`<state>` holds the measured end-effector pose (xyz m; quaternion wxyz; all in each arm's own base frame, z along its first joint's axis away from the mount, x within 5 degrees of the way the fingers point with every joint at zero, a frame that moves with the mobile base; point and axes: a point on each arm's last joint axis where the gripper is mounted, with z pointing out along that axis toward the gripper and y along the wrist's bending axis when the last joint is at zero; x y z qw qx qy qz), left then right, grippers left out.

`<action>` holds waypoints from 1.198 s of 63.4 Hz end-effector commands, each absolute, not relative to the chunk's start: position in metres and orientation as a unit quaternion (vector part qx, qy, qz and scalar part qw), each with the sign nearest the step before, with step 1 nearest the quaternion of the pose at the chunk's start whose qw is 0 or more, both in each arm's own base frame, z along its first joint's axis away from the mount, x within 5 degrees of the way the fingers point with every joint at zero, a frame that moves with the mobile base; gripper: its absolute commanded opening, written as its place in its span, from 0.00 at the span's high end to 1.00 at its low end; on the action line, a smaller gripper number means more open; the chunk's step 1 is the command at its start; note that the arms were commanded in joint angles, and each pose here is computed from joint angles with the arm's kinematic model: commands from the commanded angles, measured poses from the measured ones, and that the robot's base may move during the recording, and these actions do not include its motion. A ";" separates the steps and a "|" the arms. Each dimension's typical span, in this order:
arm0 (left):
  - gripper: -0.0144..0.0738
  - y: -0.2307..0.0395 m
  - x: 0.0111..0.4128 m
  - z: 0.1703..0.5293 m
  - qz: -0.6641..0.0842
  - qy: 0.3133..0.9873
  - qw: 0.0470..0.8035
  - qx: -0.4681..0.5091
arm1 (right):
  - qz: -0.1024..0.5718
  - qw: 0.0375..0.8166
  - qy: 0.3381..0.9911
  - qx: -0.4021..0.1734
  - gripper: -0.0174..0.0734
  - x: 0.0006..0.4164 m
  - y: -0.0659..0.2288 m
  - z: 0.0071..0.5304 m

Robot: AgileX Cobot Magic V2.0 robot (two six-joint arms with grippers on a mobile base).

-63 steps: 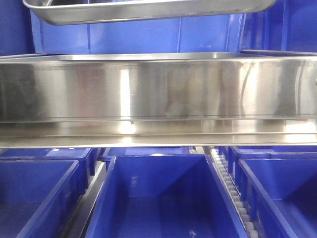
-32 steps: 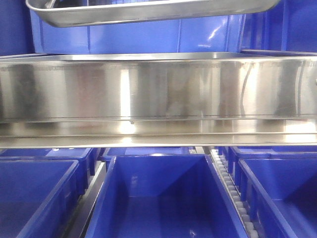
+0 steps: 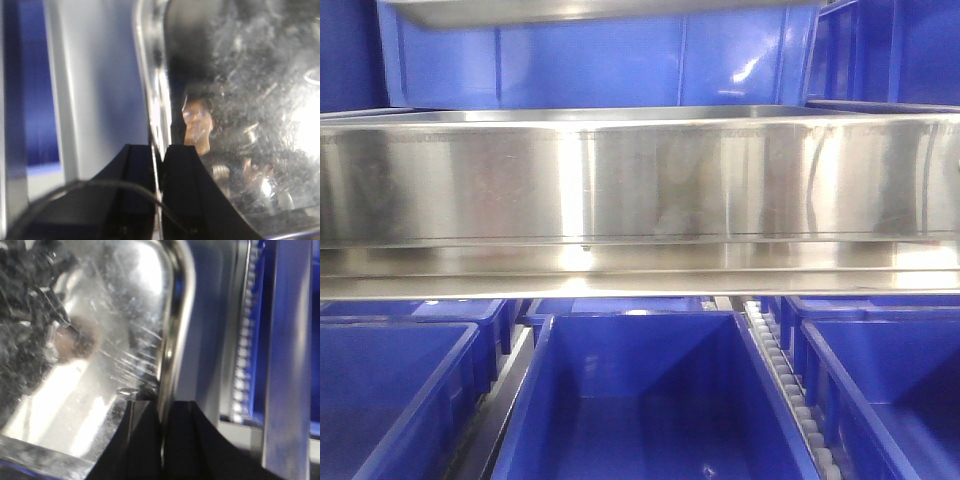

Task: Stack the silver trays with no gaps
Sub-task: 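Carry the held tray above the larger silver tray on the shelf, then lower the tray into the larger silver tray and open both grippers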

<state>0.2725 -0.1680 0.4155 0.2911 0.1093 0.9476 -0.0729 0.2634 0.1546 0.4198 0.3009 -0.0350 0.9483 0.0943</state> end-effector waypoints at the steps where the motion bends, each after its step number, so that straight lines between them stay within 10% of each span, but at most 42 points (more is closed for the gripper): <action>1: 0.89 -0.156 0.282 0.435 -0.069 0.930 0.346 0.103 | 0.094 0.354 0.930 -0.029 0.75 0.275 0.146 0.438; 33: 0.83 -0.161 0.323 0.389 -0.037 0.952 0.286 0.101 | 0.060 0.295 0.953 -0.033 0.72 0.323 0.169 0.381; 55: 0.27 -0.161 0.322 0.388 -0.031 0.954 0.277 0.111 | 0.056 0.292 0.954 -0.032 0.11 0.322 0.168 0.381; 76: 0.24 -0.156 0.285 0.431 -0.046 0.934 0.325 0.139 | 0.074 0.326 0.942 -0.036 0.36 0.293 0.157 0.416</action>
